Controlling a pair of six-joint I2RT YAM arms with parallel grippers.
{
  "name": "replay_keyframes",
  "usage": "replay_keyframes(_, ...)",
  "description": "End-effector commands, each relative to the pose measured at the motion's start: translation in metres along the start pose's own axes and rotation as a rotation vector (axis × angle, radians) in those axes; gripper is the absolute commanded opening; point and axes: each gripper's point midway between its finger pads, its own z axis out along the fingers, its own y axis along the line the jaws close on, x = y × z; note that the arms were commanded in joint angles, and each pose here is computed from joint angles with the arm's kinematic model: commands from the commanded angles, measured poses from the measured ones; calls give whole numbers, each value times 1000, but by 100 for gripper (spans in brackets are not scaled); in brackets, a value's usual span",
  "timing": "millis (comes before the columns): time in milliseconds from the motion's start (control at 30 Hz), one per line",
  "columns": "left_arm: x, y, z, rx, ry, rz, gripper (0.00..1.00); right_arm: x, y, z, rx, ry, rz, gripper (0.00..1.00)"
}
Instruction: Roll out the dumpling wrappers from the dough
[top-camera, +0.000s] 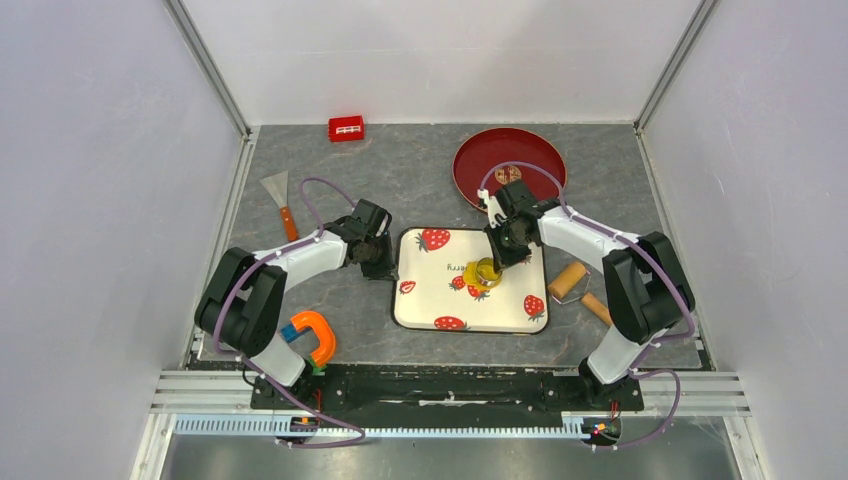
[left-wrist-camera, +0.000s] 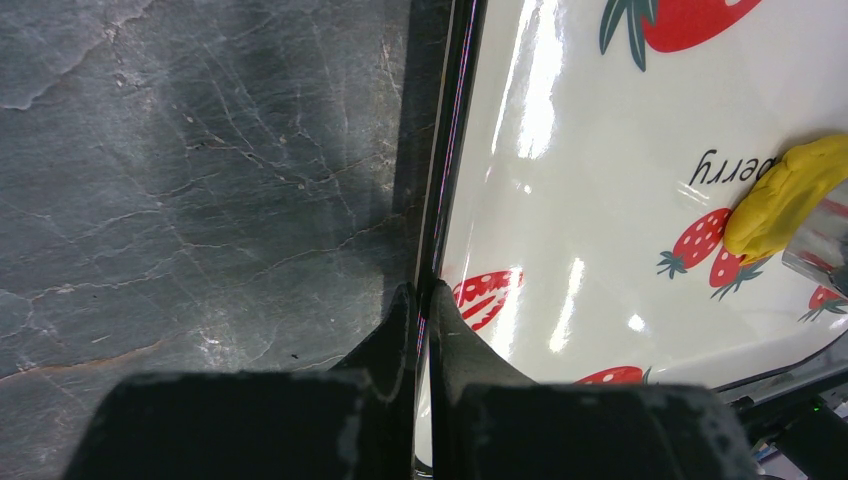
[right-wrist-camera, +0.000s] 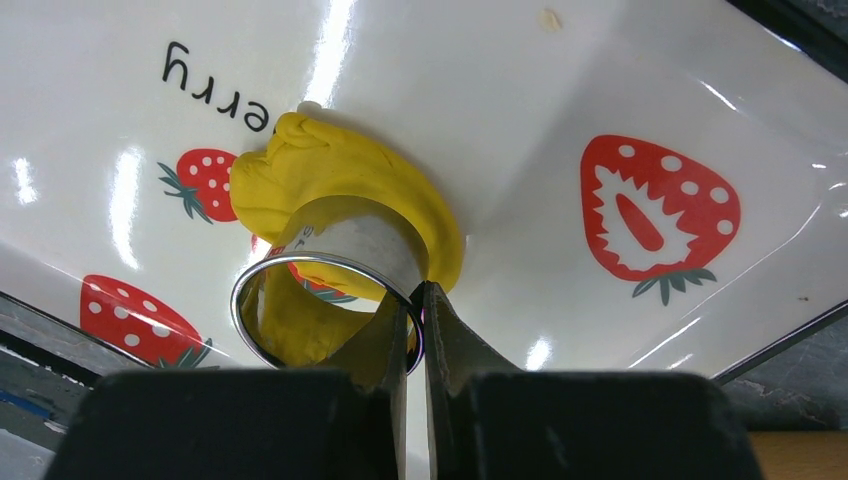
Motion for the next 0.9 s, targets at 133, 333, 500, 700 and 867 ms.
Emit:
replay_keyframes(133,49,47,15,-174,159,-23,2,-22,5,1,-2,-49,-12,1)
replay_keyframes(333,49,47,15,-175,159,-22,2,-16,4,5,8,-32,-14,5)
replay_keyframes(500,47,46,14,-173,151,-20,2,-22,3,0,23,-57,-21,11)
replay_keyframes(700,46,44,12,-170,145,-10,3,-27,5,-2,17,-74,-22,26)
replay_keyframes(867,46,44,10,-173,142,-3,9,-31,5,-7,19,-94,-24,33)
